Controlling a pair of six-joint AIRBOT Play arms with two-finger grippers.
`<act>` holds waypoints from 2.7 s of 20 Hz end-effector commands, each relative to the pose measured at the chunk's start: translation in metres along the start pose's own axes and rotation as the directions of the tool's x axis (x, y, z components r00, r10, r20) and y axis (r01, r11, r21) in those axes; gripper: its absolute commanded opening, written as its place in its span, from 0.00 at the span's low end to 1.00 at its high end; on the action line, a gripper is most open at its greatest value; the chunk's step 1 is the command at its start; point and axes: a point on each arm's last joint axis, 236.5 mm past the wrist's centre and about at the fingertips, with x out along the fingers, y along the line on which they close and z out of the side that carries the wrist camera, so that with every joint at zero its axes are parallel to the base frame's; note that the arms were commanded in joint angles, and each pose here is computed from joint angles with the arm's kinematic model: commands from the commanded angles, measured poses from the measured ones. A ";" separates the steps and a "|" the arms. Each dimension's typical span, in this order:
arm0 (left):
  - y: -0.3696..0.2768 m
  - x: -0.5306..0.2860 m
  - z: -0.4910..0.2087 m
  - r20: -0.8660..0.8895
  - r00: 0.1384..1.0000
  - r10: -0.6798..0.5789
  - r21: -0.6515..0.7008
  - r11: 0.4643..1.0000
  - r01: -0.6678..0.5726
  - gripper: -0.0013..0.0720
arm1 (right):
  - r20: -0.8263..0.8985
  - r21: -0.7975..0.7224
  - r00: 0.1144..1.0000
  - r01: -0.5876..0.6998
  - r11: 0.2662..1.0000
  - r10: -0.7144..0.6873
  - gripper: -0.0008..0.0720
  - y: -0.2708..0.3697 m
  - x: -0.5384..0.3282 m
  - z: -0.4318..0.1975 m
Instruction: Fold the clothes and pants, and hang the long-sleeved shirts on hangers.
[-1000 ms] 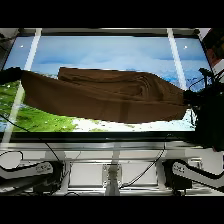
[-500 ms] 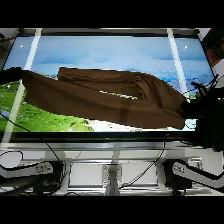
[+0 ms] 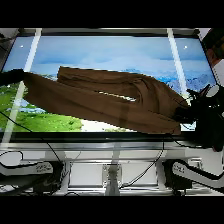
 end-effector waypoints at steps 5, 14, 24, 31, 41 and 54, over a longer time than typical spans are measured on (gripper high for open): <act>-0.002 -0.004 -0.005 -0.024 1.000 -0.012 0.003 1.000 0.012 0.98 | 0.107 -0.008 0.994 0.020 1.000 -0.019 0.32 -0.001 -0.025 0.027; 0.074 -0.038 -0.110 -0.430 0.894 0.125 -0.058 0.984 -0.166 0.96 | 0.165 -0.021 0.986 0.037 0.999 -0.033 0.97 0.000 -0.049 0.040; 0.068 0.020 -0.143 -0.437 0.899 -0.023 -0.285 0.952 -0.114 0.86 | 0.168 -0.017 0.985 0.034 0.999 -0.031 0.96 0.000 -0.049 0.041; 0.077 0.049 -0.137 -0.377 0.925 0.038 -0.258 0.955 -0.145 0.63 | 0.169 0.000 0.985 0.028 1.000 -0.028 0.96 0.001 -0.049 0.041; 0.084 0.054 -0.125 -0.330 0.940 0.082 -0.236 0.957 -0.166 0.04 | 0.169 0.031 0.985 0.021 0.999 -0.026 0.96 0.001 -0.049 0.041; 0.049 -0.083 -0.023 -0.229 0.959 0.166 0.007 0.986 -0.169 0.04 | 0.156 0.030 0.987 -0.031 0.999 0.026 0.96 0.014 -0.048 0.038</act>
